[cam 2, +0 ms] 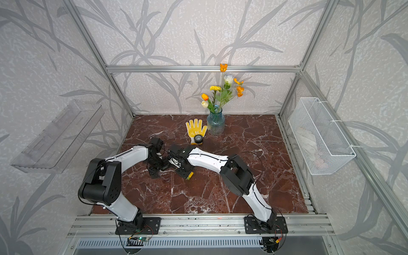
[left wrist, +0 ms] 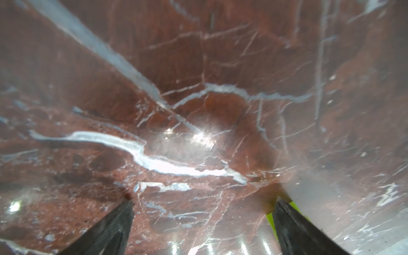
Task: Assemble a carrot with lego
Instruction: Assemble the lego brick with the lego brick.
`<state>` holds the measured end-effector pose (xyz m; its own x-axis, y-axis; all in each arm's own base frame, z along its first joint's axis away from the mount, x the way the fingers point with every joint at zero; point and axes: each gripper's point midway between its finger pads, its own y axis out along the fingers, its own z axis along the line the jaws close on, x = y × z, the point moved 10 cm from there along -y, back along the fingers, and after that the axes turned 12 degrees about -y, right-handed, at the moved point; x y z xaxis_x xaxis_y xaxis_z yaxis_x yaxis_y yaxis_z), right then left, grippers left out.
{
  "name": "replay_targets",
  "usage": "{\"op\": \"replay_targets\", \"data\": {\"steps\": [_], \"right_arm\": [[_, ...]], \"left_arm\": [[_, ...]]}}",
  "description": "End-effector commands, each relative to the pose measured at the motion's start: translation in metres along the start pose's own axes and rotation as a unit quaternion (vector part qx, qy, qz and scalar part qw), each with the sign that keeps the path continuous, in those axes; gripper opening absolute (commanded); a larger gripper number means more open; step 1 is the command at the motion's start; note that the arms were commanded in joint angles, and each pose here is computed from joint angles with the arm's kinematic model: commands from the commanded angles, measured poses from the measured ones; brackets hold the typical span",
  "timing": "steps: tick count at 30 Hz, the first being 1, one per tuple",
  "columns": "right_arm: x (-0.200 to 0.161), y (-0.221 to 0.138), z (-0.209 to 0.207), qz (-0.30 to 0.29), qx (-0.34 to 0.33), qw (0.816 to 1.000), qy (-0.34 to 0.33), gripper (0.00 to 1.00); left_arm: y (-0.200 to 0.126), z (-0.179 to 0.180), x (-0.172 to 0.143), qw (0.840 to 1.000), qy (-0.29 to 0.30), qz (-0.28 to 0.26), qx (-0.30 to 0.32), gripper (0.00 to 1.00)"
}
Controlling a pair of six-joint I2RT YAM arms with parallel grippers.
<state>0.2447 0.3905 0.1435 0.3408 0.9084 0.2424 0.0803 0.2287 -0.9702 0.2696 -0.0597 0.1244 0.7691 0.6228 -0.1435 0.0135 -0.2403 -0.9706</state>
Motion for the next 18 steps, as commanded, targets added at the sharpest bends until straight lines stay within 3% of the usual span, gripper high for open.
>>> {"op": "replay_targets", "data": {"steps": [1, 7, 11, 18], "right_arm": [[-0.016, 0.009, 0.000, 0.051, -0.011, 0.999, 0.005, 0.50], [-0.011, -0.004, -0.001, 0.040, -0.014, 0.999, -0.001, 0.51], [-0.010, -0.011, -0.001, 0.038, -0.018, 0.999, -0.008, 0.61], [-0.008, -0.021, -0.001, 0.035, -0.015, 0.999, -0.025, 0.62]], "left_arm": [[-0.015, -0.006, 0.000, 1.000, 0.008, -0.004, -0.024, 1.00], [-0.016, -0.005, -0.001, 1.000, 0.007, -0.004, -0.025, 1.00], [-0.017, -0.005, -0.001, 1.000, 0.009, -0.002, -0.020, 1.00], [-0.030, -0.004, 0.002, 1.000, 0.006, -0.012, -0.022, 1.00]]}}
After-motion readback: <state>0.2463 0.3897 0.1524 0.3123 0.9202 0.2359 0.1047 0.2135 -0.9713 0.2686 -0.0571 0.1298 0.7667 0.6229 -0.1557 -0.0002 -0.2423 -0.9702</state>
